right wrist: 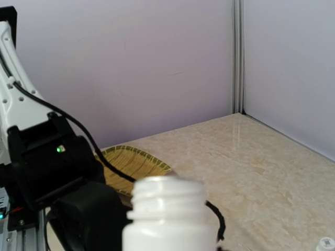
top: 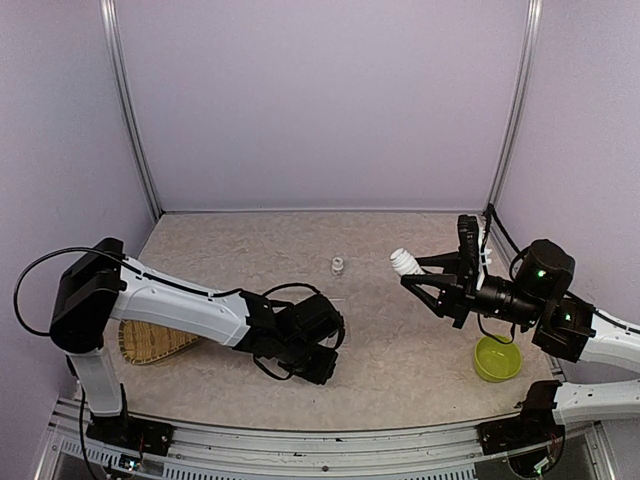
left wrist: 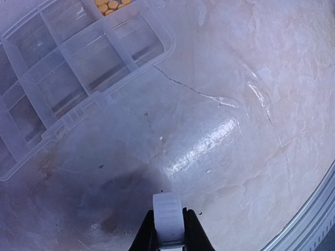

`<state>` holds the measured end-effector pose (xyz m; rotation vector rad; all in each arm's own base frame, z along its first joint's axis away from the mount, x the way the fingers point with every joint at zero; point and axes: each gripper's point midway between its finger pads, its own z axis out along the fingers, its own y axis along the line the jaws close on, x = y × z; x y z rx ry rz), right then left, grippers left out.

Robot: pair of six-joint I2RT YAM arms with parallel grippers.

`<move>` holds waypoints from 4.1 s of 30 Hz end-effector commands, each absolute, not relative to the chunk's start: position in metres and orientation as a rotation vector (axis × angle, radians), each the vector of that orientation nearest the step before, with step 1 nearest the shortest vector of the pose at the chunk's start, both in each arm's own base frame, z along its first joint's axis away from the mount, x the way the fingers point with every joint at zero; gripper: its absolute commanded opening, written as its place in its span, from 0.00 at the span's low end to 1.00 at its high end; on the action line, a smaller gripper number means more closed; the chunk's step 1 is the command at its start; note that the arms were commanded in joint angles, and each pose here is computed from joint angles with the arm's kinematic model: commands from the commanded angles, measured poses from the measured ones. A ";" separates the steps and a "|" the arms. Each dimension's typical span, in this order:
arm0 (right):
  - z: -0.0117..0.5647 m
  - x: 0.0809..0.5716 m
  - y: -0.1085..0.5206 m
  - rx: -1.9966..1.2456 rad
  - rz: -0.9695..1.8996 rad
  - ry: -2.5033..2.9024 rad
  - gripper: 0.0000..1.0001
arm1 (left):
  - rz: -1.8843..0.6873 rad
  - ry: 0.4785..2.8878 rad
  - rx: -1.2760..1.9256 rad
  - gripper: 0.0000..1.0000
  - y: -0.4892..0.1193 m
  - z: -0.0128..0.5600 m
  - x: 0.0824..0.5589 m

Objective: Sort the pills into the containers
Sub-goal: Move the lid of the pill bottle to the center of the board, then pour the pill into the compartment of the pill container.

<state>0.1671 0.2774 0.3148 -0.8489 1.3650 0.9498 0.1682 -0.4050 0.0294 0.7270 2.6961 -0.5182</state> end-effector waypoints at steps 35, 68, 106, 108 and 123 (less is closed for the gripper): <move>0.317 0.170 0.279 -0.848 0.953 1.369 0.18 | -0.978 2.724 0.813 0.09 -0.433 0.020 0.147; 0.310 0.170 0.278 -0.846 0.951 1.370 0.18 | -0.770 2.696 0.736 0.50 -0.404 0.041 0.164; 0.196 0.203 0.299 -0.959 0.775 1.557 0.16 | -0.836 2.186 0.508 0.99 -0.345 0.133 0.313; 0.190 0.205 0.301 -0.969 0.767 1.571 0.16 | -0.832 2.160 0.538 0.99 -0.348 0.134 0.315; 0.151 0.223 0.317 -1.034 0.696 1.670 0.15 | -0.927 2.043 0.643 0.99 -0.357 0.127 0.304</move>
